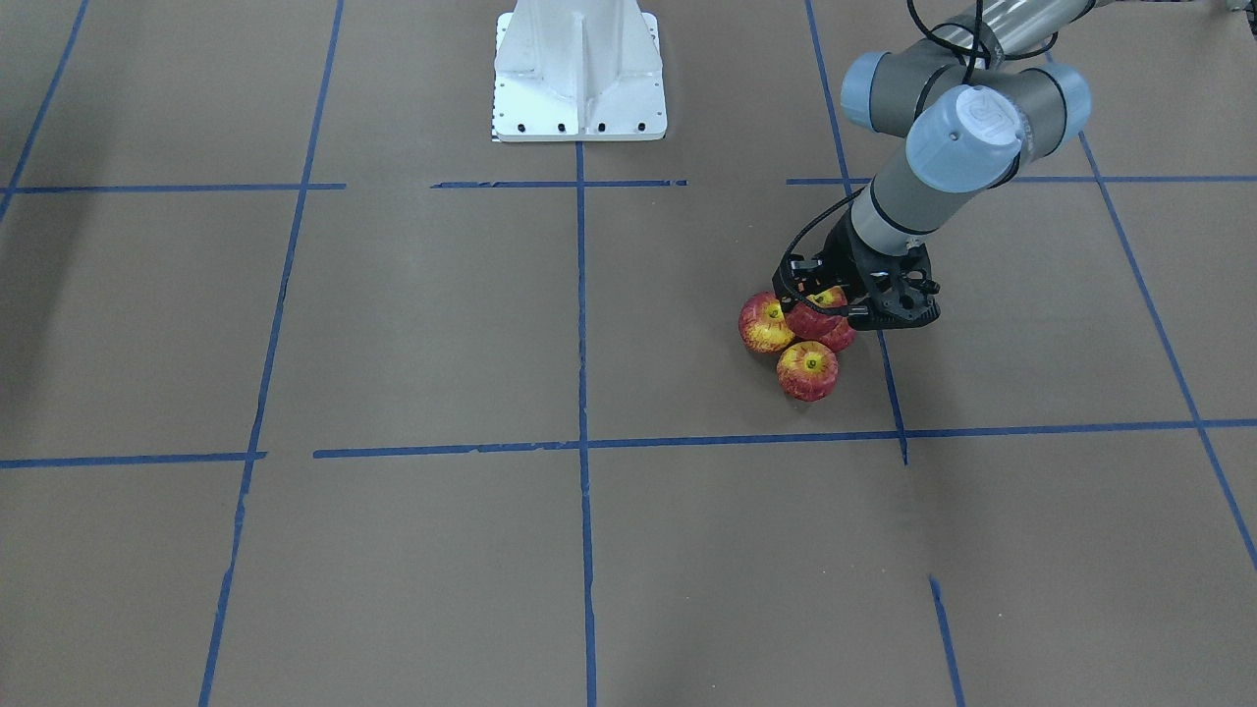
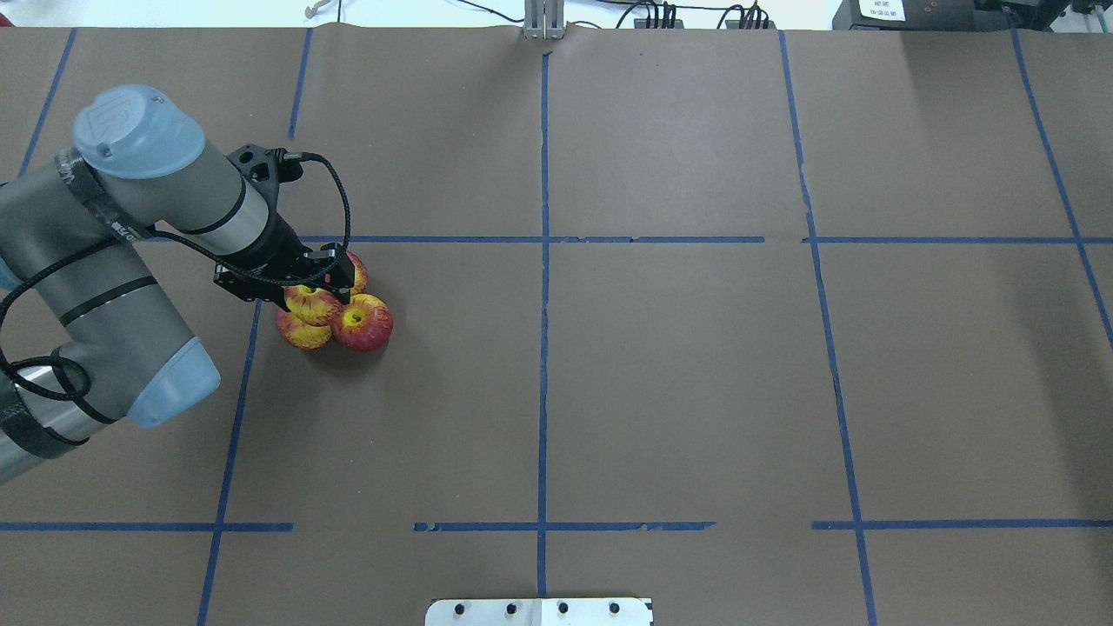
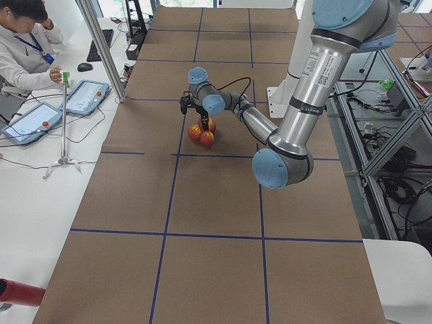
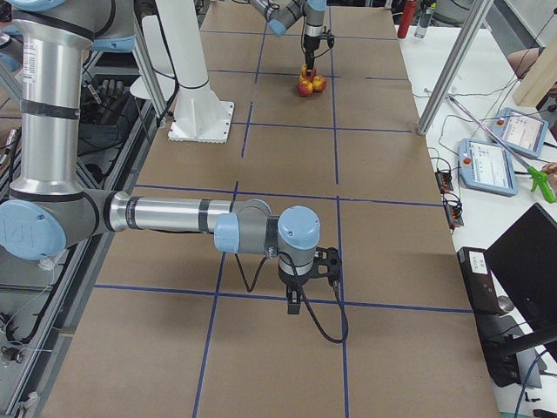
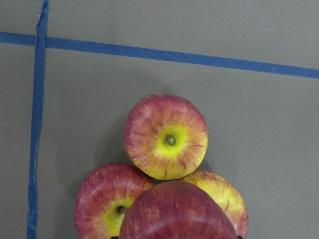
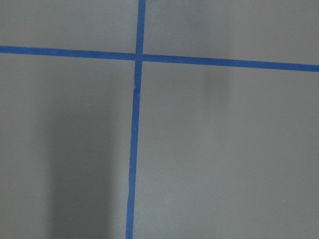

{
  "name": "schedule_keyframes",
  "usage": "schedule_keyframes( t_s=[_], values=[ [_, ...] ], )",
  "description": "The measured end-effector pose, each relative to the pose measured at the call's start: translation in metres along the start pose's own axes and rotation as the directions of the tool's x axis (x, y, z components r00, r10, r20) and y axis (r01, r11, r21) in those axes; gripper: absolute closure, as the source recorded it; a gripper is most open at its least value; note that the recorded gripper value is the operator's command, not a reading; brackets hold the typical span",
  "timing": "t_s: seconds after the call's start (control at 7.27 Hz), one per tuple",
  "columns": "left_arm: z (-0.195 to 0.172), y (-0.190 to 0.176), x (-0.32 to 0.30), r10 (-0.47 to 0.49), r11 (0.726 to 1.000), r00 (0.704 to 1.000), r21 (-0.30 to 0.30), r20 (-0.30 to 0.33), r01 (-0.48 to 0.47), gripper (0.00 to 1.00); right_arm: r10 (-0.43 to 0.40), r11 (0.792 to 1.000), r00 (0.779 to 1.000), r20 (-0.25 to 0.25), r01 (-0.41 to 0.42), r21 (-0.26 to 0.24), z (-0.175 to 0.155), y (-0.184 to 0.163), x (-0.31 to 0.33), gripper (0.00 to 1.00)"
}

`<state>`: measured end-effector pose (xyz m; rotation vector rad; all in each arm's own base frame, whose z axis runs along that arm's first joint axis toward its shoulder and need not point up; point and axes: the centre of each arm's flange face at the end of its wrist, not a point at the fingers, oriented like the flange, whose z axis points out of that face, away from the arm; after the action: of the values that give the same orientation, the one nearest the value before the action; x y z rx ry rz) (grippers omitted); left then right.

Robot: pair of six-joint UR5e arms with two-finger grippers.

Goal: Stack apples
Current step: 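Lower the held apple onto the top of the three apples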

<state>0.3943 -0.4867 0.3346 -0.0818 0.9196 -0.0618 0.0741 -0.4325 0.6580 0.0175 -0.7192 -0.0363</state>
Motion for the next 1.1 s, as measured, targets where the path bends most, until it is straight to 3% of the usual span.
schedule_keyframes(
  t_s=[0.14, 0.28, 0.41, 0.55, 0.69, 1.1],
  values=[
    [0.001, -0.0004, -0.0005, -0.001, 1.0, 1.0, 0.0, 0.002, 0.001, 0.59, 0.0, 1.0, 1.0, 0.0, 0.0, 0.0, 0.0, 0.0, 0.0, 0.0],
    [0.0011, -0.0005, -0.0005, -0.001, 1.0, 1.0, 0.0, 0.001, 0.001, 0.46, 0.0, 1.0, 1.0, 0.0, 0.0, 0.0, 0.0, 0.0, 0.0, 0.0],
    [0.0012, -0.0005, -0.0005, 0.0, 1.0, 1.0, 0.0, 0.001, 0.0, 0.22, 0.0, 1.0, 1.0, 0.0, 0.0, 0.0, 0.0, 0.0, 0.0, 0.0],
    [0.0013, -0.0006, -0.0006, 0.002, 1.0, 1.0, 0.0, 0.001, -0.002, 0.09, 0.0, 1.0, 1.0, 0.0, 0.0, 0.0, 0.0, 0.0, 0.0, 0.0],
    [0.0015, -0.0007, -0.0007, 0.006, 1.0, 1.0, 0.001, 0.0, -0.006, 0.01, 0.0, 1.0, 1.0, 0.0, 0.0, 0.0, 0.0, 0.0, 0.0, 0.0],
    [0.002, -0.0005, -0.0021, 0.007, 1.0, 1.0, 0.001, 0.001, -0.007, 0.01, 0.0, 1.0, 1.0, 0.0, 0.0, 0.0, 0.0, 0.0, 0.0, 0.0]
  ],
)
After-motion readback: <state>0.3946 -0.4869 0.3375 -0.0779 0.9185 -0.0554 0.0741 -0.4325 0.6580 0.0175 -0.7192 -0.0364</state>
